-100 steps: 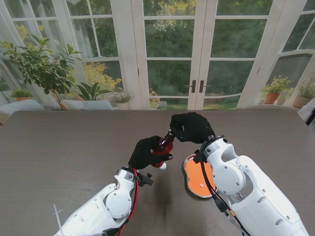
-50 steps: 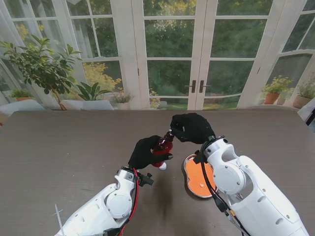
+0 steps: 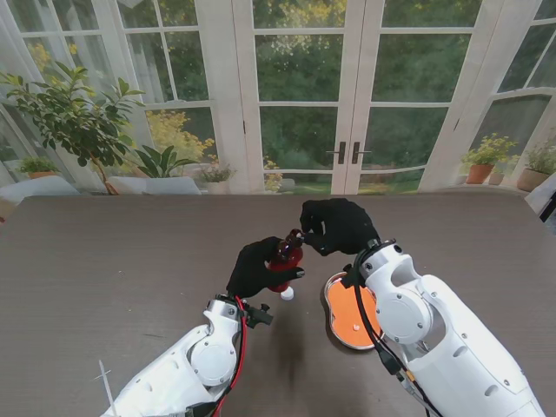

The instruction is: Collect the cotton balls from the tray into a sample bottle

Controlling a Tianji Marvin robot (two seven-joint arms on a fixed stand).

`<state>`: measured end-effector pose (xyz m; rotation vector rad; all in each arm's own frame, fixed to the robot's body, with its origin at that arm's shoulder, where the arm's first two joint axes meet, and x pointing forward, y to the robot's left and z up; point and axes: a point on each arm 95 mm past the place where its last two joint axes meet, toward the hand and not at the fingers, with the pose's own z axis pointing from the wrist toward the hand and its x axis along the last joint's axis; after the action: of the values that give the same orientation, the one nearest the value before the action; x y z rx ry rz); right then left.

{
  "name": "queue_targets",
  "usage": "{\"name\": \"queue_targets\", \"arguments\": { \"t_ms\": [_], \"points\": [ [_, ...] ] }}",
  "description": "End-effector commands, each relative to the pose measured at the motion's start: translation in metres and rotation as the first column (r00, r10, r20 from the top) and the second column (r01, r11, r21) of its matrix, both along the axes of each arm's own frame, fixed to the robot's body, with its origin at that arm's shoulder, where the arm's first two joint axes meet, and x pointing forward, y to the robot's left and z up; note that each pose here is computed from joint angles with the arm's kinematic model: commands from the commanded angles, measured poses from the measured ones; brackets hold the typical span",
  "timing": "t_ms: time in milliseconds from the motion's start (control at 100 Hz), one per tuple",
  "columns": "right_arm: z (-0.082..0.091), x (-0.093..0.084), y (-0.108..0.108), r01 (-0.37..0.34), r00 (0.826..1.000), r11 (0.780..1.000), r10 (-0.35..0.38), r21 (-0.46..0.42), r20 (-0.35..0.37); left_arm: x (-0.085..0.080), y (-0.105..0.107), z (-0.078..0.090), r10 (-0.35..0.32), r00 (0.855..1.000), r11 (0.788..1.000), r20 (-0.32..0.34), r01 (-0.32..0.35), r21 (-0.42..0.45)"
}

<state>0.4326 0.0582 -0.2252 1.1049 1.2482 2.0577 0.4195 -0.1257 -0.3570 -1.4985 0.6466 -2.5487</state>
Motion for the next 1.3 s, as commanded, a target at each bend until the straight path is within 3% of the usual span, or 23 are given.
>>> {"name": "queue_targets", "arguments": {
  "t_ms": [0, 660, 1060, 1290],
  "points": [
    [-0.001, -0.002, 0.005, -0.015, 1.0, 1.0, 0.015, -0.01, 0.0, 0.001, -0.006, 0.004, -0.013, 1.0, 1.0, -0.002, 0.013, -0.008],
    [0.002, -0.002, 0.005, -0.019, 1.0, 1.0, 0.019, 0.01, 0.013, 0.001, -0.007, 0.002, -0.013, 1.0, 1.0, -0.009, 0.013, -0.013],
    [0.002, 0.001, -0.008, 0.027, 0.999, 0.999, -0.026, 0.039, -0.025, 0.002, -0.004, 0.003, -0.014, 1.0, 1.0, -0.003, 0.014, -0.002],
    [-0.003, 0.003, -0.016, 0.049, 0.999, 0.998, -0.05, -0.032, -0.012, 0.001, -0.002, 0.004, -0.018, 1.0, 1.0, -0.001, 0.018, 0.009]
  ]
}}
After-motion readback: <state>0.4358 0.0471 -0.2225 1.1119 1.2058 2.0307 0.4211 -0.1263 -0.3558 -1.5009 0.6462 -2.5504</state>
